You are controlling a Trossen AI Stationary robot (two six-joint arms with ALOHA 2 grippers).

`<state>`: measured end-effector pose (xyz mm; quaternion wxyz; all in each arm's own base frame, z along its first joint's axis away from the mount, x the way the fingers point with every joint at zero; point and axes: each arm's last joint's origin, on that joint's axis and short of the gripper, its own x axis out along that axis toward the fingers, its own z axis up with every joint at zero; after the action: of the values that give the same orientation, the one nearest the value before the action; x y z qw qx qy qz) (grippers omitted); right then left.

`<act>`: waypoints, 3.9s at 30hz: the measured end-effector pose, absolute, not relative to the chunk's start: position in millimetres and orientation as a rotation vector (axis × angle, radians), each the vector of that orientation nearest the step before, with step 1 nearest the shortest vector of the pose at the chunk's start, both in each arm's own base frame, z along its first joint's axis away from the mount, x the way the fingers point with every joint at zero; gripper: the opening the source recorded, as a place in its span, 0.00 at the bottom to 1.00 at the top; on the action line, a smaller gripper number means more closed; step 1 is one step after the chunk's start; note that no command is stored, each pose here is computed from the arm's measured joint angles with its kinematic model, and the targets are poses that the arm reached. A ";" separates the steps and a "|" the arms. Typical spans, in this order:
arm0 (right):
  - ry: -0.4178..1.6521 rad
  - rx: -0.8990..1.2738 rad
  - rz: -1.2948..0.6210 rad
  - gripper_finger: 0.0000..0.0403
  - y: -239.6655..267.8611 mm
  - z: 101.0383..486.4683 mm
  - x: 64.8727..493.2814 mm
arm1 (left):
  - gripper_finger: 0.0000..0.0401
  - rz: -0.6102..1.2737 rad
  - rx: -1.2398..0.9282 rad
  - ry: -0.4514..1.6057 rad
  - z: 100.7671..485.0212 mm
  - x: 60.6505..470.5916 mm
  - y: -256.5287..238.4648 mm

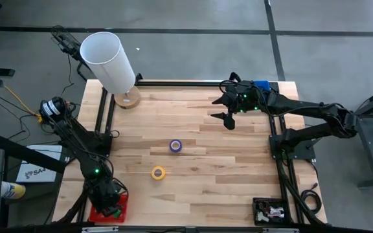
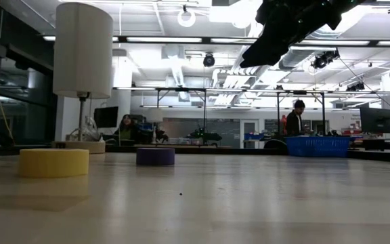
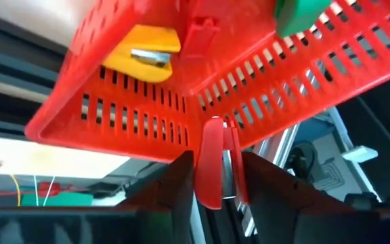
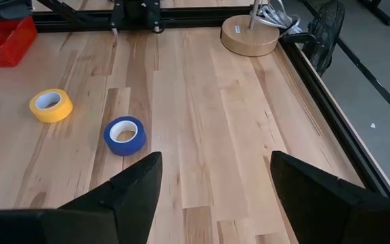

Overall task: Pick and place Stapler, Stapler remover, tape
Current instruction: Put the red stapler into the red bin, then put the yellow tape into the blue bin

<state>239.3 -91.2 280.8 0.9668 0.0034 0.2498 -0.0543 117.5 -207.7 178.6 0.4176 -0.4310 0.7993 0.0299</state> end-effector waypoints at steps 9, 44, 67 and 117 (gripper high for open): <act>0.505 0.007 -0.110 0.66 -91.2 280.8 239.4 | 0.41 0.112 -1.087 1.931 177.3 119.2 -206.8; 0.511 0.035 -0.117 0.66 -91.7 279.6 239.6 | 0.61 0.278 -1.247 1.516 202.4 157.2 -139.1; 0.573 0.029 -0.113 0.66 -90.8 274.4 236.7 | 0.61 0.717 -1.547 1.218 177.7 212.3 -81.1; 0.678 0.019 -0.078 0.66 -88.1 265.9 230.8 | 0.14 0.769 -1.191 1.474 150.6 279.3 -92.5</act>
<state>230.8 -88.1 265.9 0.9424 0.0095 0.3323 -0.0381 279.3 -92.5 150.6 0.5211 -0.4970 0.6152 0.3208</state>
